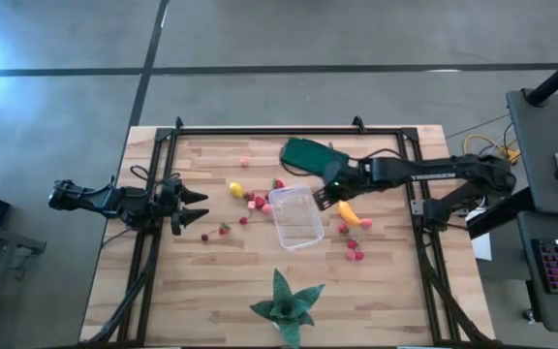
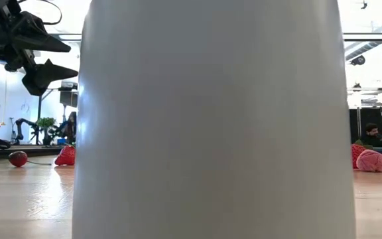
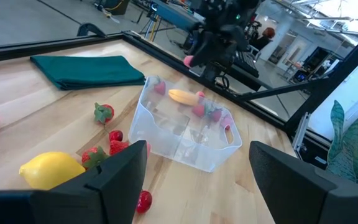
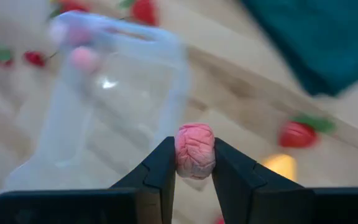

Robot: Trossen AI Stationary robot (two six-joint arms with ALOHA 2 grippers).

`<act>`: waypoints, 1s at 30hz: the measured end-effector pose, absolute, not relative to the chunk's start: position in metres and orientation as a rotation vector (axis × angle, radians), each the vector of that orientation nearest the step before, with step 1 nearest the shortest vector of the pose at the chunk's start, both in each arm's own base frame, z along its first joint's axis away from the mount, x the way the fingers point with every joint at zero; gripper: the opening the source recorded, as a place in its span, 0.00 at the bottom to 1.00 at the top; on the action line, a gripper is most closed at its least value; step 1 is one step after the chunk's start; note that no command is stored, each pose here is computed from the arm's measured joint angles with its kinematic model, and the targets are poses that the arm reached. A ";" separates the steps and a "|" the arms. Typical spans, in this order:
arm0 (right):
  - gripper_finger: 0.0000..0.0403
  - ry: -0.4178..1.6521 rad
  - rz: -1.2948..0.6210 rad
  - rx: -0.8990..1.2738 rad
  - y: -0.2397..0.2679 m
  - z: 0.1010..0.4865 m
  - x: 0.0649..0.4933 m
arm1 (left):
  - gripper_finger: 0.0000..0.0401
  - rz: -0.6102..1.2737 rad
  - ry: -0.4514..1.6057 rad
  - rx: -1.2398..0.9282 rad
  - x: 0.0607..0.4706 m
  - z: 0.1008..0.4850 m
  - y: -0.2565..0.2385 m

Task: Pick and placing Produce into tupperware
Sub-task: Put the peach into the transparent bin

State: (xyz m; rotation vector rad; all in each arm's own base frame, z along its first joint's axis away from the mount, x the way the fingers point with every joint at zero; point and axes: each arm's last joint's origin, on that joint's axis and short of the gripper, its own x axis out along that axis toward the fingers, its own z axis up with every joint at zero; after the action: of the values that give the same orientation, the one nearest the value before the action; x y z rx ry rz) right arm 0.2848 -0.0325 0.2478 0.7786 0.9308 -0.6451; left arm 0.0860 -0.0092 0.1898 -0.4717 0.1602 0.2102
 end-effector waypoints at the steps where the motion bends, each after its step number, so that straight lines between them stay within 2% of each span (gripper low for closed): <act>1: 0.21 0.948 -0.615 0.769 -0.033 0.248 0.293 | 0.67 0.210 0.160 -0.472 0.086 0.190 -0.009; 8: 0.25 1.067 -0.457 0.613 -0.026 0.238 0.350 | 0.67 0.210 0.160 -0.472 0.086 0.190 -0.009; 13: 0.38 1.100 -0.386 0.505 -0.022 0.244 0.376 | 0.67 0.210 0.160 -0.472 0.086 0.190 -0.009; 21: 0.62 1.034 -0.438 0.443 -0.023 0.268 0.385 | 0.67 0.210 0.160 -0.472 0.086 0.190 -0.009; 27: 0.69 0.903 -0.374 0.367 -0.021 0.310 0.381 | 0.67 0.210 0.154 -0.474 0.086 0.190 -0.009; 30: 0.71 0.874 -0.361 0.357 -0.021 0.323 0.380 | 0.67 0.199 0.082 -0.498 0.087 0.198 -0.009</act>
State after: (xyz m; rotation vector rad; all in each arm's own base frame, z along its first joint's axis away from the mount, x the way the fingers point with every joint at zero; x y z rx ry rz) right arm 0.3797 -0.0214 0.3233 0.3571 0.8740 -0.3609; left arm 0.0874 -0.0092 0.1975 -0.4978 0.0818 0.1989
